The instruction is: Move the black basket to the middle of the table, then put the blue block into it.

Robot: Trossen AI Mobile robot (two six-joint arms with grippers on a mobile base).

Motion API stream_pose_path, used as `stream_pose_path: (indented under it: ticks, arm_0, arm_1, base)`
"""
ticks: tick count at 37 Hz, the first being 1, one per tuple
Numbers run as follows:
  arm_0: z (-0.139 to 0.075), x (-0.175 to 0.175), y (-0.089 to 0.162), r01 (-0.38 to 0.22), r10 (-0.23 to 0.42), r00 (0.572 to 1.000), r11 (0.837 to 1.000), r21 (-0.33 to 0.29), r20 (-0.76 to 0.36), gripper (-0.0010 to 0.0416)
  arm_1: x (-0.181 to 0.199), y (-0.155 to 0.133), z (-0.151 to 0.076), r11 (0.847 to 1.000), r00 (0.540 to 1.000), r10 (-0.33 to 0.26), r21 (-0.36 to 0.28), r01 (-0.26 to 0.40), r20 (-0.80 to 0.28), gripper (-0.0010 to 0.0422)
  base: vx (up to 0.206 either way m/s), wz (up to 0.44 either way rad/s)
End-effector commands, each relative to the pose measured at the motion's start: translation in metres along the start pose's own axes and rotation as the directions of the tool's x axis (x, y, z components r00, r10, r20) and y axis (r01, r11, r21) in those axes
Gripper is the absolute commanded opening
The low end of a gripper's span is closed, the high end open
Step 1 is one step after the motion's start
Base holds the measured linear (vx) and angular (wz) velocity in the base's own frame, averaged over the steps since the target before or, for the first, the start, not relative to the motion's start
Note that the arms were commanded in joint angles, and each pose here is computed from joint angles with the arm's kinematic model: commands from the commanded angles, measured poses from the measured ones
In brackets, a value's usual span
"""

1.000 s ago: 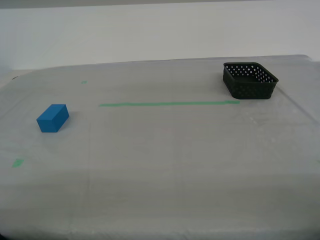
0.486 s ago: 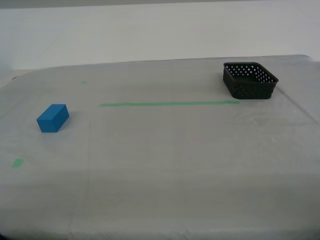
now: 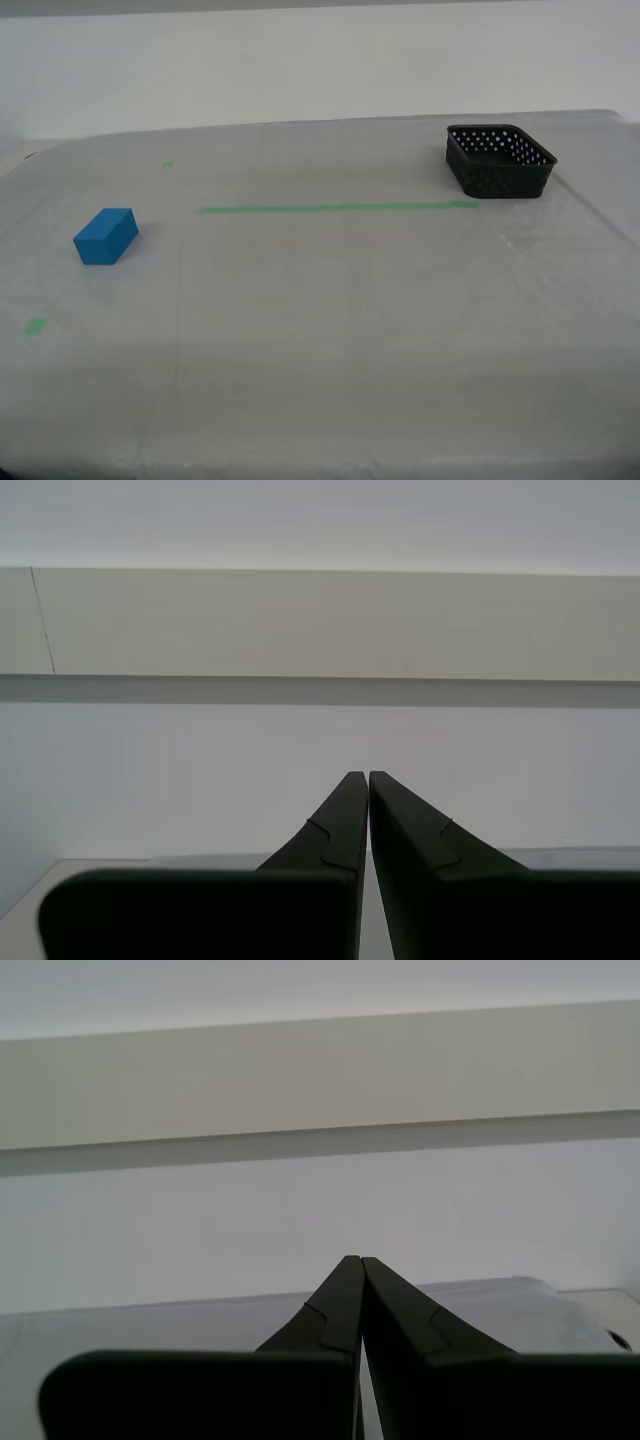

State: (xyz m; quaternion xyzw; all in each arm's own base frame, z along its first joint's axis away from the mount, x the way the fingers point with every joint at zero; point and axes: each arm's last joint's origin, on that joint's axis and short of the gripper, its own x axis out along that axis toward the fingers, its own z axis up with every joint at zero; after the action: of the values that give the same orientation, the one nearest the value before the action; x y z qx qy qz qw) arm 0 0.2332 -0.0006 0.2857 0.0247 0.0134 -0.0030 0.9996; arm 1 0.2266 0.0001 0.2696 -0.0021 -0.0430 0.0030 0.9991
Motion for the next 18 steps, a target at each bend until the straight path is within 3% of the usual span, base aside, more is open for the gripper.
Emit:
stream_pose_path:
  ticks: [1,18]
  arm_0:
    - [0.008,0.001,0.0,0.032,-0.031,0.998,1.0,0.001,-0.057,0.0]
    - [0.054,0.001,-0.004,0.067,-0.079,0.961,0.996,-0.051,-0.264,0.0]
  arm_1:
    - [0.0,0.0,0.001,1.0,1.0,0.0,0.001,0.0,0.005,0.0]
    - [0.0,0.0,0.001,1.0,1.0,0.0,0.001,0.0,0.005,0.0]
  base:
    - [0.0,0.0]
    - [0.0,0.0]
